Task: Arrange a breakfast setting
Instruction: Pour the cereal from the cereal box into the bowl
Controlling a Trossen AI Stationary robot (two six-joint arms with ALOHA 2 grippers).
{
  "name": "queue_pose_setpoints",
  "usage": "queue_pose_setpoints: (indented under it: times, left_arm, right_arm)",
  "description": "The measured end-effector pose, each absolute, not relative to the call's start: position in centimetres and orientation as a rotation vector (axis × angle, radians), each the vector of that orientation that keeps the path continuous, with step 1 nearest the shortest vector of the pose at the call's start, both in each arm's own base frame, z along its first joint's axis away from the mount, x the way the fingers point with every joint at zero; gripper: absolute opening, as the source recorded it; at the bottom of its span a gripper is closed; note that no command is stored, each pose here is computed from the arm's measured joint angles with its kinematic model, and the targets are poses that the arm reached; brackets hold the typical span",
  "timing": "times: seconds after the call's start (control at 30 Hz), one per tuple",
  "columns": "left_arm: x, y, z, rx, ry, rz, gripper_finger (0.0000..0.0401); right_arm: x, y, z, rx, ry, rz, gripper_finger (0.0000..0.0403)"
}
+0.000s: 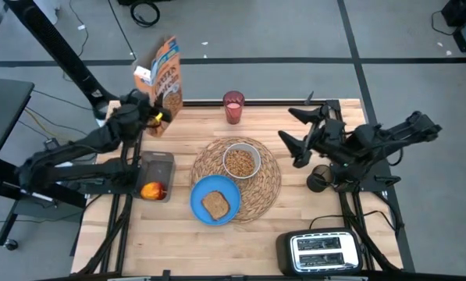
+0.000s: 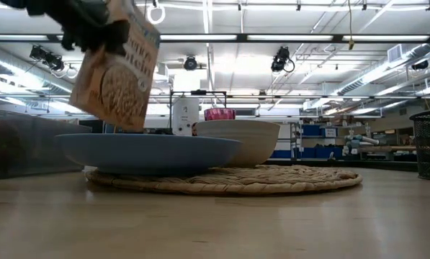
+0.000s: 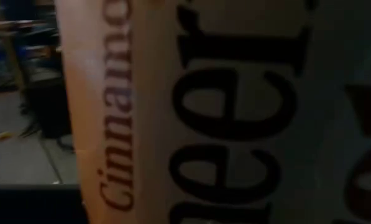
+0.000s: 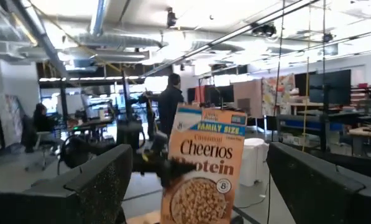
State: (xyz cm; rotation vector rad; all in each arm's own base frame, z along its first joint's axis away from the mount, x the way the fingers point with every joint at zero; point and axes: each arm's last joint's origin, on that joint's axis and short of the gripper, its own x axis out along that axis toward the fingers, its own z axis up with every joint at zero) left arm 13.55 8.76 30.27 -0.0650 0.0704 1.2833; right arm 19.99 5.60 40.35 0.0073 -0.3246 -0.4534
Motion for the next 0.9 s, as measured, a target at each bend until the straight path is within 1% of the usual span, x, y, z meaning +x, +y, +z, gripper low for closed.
queue_pose_setpoints:
  times: [0.17, 0.3, 0.4, 0.6, 0.7, 0.9]
  left_arm:
    - [13.2, 10.3, 26.5, -0.062, 0.069, 1.443, 0.0192]
    - [12.6, 11.3, 25.1, -0.056, 0.062, 1.533, 0.0192]
    - [12.5, 11.2, 23.8, -0.057, 0.142, 1.537, 0.0192]
    - [11.9, 11.3, 22.9, -0.052, 0.2, 1.623, 0.0196]
    - [11.5, 11.6, 22.5, -0.115, 0.186, 1.638, 0.0207]
    - [11.1, 12.1, 22.2, -0.212, 0.208, 1.563, 0.0248]
  right_arm:
    - [20.9, 5.6, 40.1, 0.025, -0.341, -0.479, 0.0373]
    - [20.8, 5.3, 40.2, 0.038, -0.352, -0.504, 0.0373]
    - [20.2, 4.8, 40.6, 0.02, -0.362, -0.524, 0.0373]
    - [18.7, 3.5, 41.7, 0.004, -0.399, -0.575, 0.0373]
    - [18.1, 3.0, 42.0, 0.008, -0.416, -0.596, 0.0373]
    - [17.9, 2.7, 42.2, 0.005, -0.425, -0.597, 0.0374]
